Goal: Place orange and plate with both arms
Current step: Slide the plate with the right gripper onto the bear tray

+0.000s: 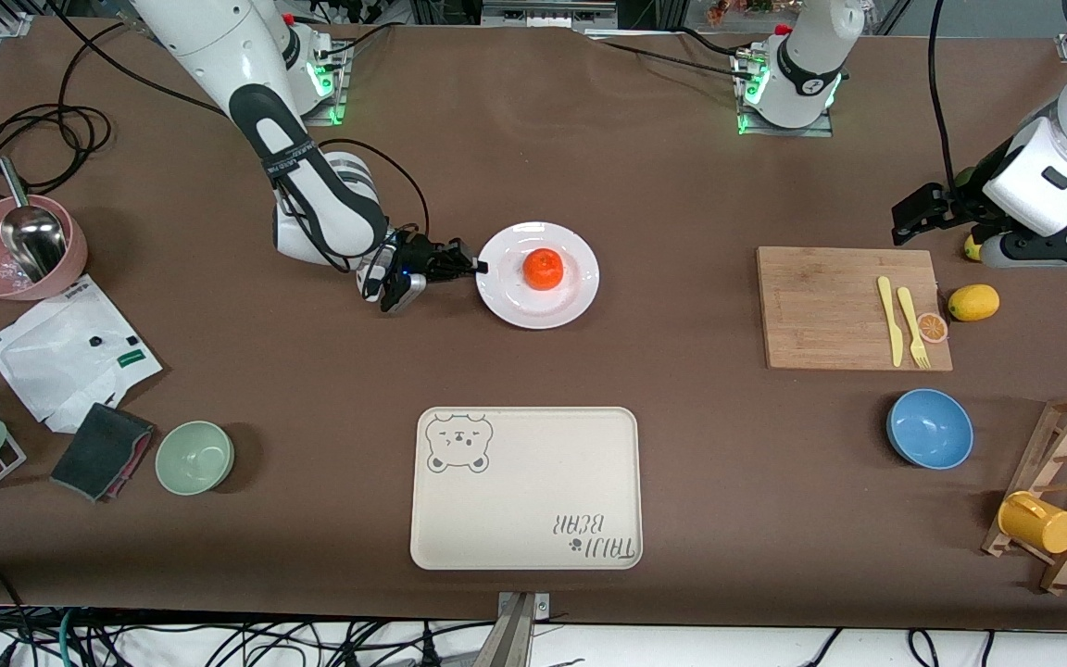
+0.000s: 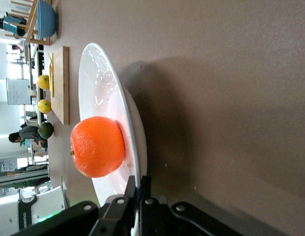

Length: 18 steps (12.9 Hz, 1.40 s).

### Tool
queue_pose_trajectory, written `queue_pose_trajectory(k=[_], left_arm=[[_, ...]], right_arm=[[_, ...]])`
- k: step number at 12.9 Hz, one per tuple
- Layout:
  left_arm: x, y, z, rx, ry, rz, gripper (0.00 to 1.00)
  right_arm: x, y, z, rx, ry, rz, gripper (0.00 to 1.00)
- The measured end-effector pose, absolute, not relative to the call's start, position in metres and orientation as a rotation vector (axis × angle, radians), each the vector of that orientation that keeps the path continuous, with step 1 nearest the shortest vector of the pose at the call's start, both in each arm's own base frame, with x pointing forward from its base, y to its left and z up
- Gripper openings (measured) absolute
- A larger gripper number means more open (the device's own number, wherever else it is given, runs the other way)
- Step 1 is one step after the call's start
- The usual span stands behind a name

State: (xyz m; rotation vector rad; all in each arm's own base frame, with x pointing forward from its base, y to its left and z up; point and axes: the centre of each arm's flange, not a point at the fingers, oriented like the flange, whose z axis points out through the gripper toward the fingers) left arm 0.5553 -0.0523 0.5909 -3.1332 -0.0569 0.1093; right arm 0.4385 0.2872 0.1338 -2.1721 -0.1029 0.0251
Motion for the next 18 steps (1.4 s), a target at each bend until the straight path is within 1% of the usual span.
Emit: queue_pose_trajectory(k=[2,7,9,11,14,18], left_arm=[[0.555,-0.052,0.591,-3.133,-0.057,0.109,1.0],[0.555,-0.052,0.591,-3.133,-0.057,0.109,1.0],[0.555,-0.052,0.591,-3.133,-0.057,0.109,1.0],[0.555,-0.053,0.591,-3.133,-0.055,0.108,1.0],[0.555,-0.058,0.591,-3.133,-0.04,0.108,1.0],[0.554,-0.06,0.591,-3.133,-0.036,0.109,1.0]], right_arm=[[0.452,0.29,0.142,-2.167,-0.009,0.041,0.04],[0.501,0.3,0.179,-2.109,0.189,0.039,0.04],[0.524,0.3,0.195,-2.084,0.236,0.012,0.04],[0.554,0.293,0.204,-2.067,0.272,-0.021,0.04],[0.606,0.285,0.202,-2.048,0.325,-0.043,0.04],[0.657,0.286,0.177,-2.012,0.385,-0.05,0.04]])
